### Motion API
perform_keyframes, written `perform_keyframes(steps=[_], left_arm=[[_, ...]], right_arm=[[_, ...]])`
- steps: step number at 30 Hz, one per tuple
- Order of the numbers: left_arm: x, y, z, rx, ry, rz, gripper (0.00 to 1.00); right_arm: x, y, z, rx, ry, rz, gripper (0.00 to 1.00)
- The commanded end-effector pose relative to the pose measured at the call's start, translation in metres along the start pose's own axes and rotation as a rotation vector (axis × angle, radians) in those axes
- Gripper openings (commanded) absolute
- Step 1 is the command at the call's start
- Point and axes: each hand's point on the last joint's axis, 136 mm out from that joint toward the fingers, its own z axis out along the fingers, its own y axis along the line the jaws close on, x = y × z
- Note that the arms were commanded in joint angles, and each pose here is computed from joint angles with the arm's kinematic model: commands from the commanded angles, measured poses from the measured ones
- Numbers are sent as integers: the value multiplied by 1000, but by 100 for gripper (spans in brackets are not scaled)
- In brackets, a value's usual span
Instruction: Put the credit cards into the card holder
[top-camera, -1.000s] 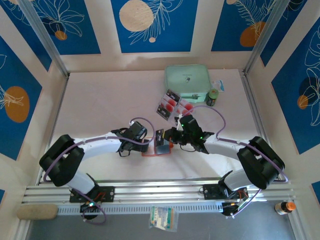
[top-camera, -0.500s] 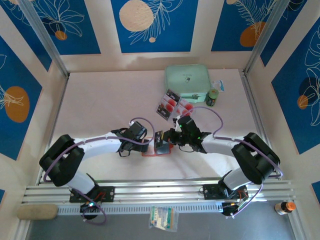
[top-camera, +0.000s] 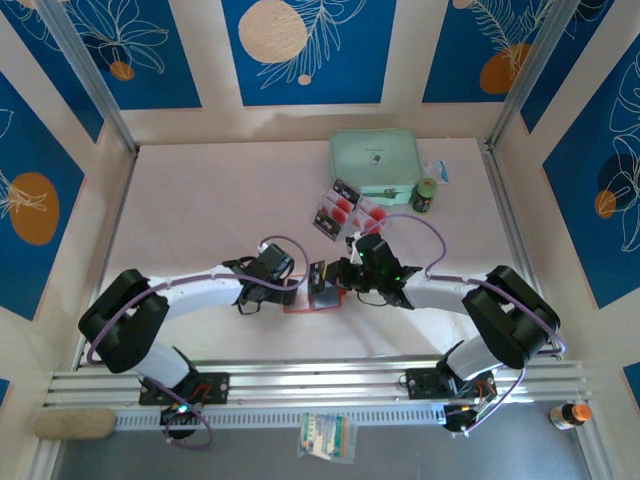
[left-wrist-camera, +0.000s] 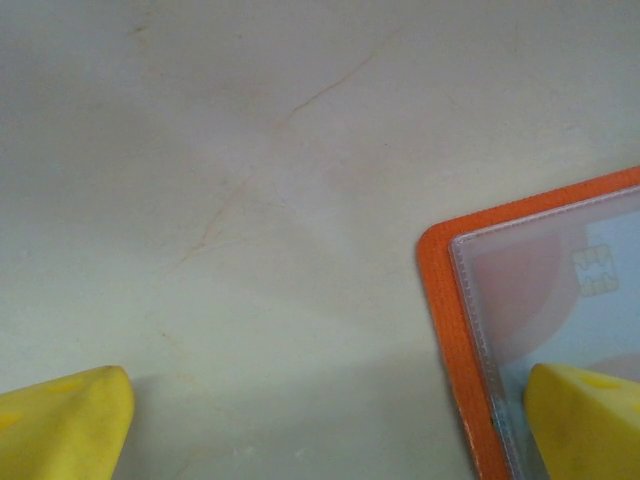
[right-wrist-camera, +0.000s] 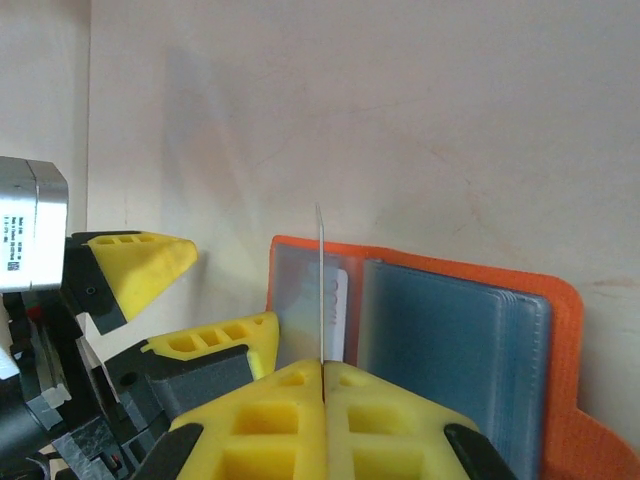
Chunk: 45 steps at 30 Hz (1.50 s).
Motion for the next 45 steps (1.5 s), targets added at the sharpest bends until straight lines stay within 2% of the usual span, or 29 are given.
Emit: perform_keyframes(steps=[1,27,45], left_arm=[[11,7,2,-30,17,3,100],[13,8,1,-29,15,-1,100],[13,9,2,-28,14,-5,100]], right_arm=[[0,2,2,-8,-14,-4,0],[11,-19,12,37,-3,23,0],[21,-20,19,31,26,40,0]])
